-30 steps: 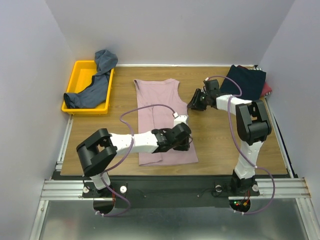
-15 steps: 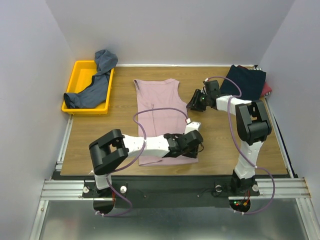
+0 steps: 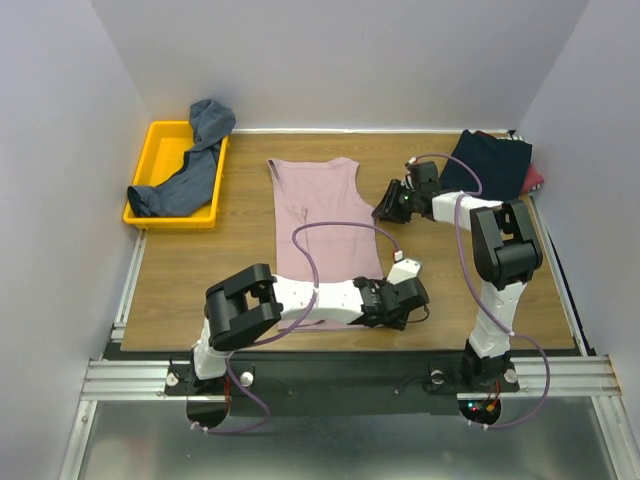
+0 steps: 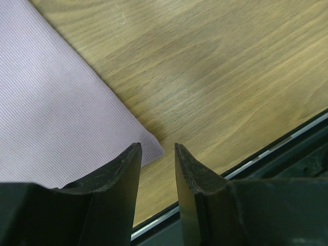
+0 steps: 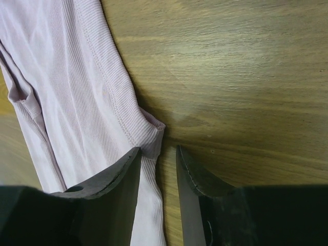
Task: Fold and stack the tank tops
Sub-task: Fold the tank top
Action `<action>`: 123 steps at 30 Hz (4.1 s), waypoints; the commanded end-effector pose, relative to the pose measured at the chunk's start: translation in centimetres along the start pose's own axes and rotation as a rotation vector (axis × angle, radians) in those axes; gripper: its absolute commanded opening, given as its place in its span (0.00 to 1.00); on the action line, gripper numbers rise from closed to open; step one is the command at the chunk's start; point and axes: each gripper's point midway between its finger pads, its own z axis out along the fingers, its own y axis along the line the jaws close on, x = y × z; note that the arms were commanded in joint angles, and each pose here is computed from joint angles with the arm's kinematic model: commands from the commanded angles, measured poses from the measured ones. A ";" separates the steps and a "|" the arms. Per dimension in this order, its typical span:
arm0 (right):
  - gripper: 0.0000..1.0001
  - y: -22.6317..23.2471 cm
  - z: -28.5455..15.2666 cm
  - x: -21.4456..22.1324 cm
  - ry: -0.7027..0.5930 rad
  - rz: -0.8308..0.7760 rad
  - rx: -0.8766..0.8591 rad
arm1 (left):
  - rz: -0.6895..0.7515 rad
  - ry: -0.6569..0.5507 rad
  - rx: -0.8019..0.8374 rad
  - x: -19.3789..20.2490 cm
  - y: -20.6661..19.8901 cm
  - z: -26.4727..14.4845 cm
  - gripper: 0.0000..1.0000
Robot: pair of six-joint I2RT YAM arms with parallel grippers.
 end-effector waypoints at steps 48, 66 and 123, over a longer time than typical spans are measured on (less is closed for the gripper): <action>0.06 1.3 0.1 -2.7 -0.105 -0.075 0.024 | -0.019 -0.092 -0.006 -1.3 0.6 -1.6 0.00; 0.05 4.8 -0.5 -3.8 -0.205 -0.187 0.065 | -0.217 -0.164 0.195 -2.7 2.5 -4.9 0.00; 0.05 16.9 7.2 2.8 -0.217 -0.391 0.083 | -0.613 -0.053 0.025 7.7 14.6 -9.3 0.00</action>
